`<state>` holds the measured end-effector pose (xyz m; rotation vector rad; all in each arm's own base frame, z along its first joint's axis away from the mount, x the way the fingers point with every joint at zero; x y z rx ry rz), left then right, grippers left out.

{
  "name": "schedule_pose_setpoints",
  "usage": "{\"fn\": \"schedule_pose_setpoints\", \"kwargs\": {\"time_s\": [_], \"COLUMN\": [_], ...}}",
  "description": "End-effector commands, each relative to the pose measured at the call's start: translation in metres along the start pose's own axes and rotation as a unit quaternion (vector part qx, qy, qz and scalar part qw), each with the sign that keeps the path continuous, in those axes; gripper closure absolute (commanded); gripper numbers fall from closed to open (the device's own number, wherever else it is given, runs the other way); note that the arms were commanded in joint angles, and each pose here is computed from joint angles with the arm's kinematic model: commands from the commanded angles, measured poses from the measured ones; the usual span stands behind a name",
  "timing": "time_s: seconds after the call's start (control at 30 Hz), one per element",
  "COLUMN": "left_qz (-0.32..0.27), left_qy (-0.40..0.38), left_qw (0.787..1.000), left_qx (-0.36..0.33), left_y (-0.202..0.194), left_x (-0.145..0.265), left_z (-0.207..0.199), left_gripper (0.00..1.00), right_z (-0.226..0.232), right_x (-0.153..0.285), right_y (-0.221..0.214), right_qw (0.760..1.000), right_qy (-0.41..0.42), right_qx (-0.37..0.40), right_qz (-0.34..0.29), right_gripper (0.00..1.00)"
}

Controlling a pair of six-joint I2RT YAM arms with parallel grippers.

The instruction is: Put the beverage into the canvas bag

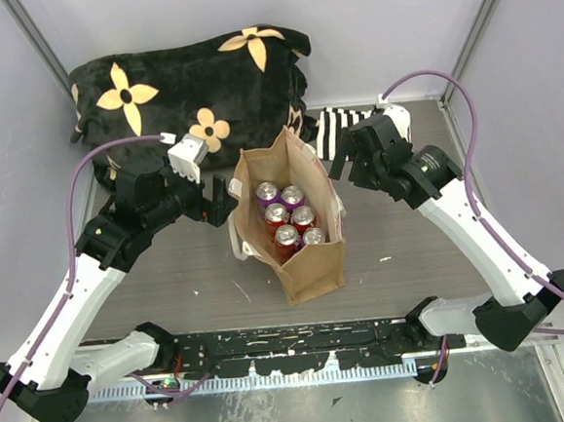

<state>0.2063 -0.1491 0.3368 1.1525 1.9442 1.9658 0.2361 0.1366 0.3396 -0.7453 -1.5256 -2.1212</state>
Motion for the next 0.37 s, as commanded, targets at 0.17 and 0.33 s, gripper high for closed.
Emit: {"fn": "schedule_pose_setpoints", "kwargs": {"time_s": [0.17,0.33], "left_qz": [0.005,0.007], "left_qy": [0.010,0.026], "left_qw": [1.000,1.000], "left_qx": [0.000,0.001], "left_y": [0.0004,-0.0034], "left_x": [0.0087,0.0094], "left_z": [0.0008,0.0043], "left_gripper": [0.02,0.02], "right_z": [-0.0021,-0.0035], "right_x": [-0.0111,-0.0145], "right_y": [-0.0022,-0.0065], "right_qw": [1.000,1.000], "right_qy": [0.019,0.021], "right_qx": [-0.013,-0.010], "right_qz": [-0.019,-0.014], "right_gripper": [0.00,0.00]}}
Point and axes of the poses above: each gripper's point midway between its finger pads, its own x axis back along the fingers, its own z axis along the line the jaws close on, y = z × x, the point moved 7 cm from there along x, back along the fingers, and after that the axes turned 1 degree about x, right-handed, at the moved point
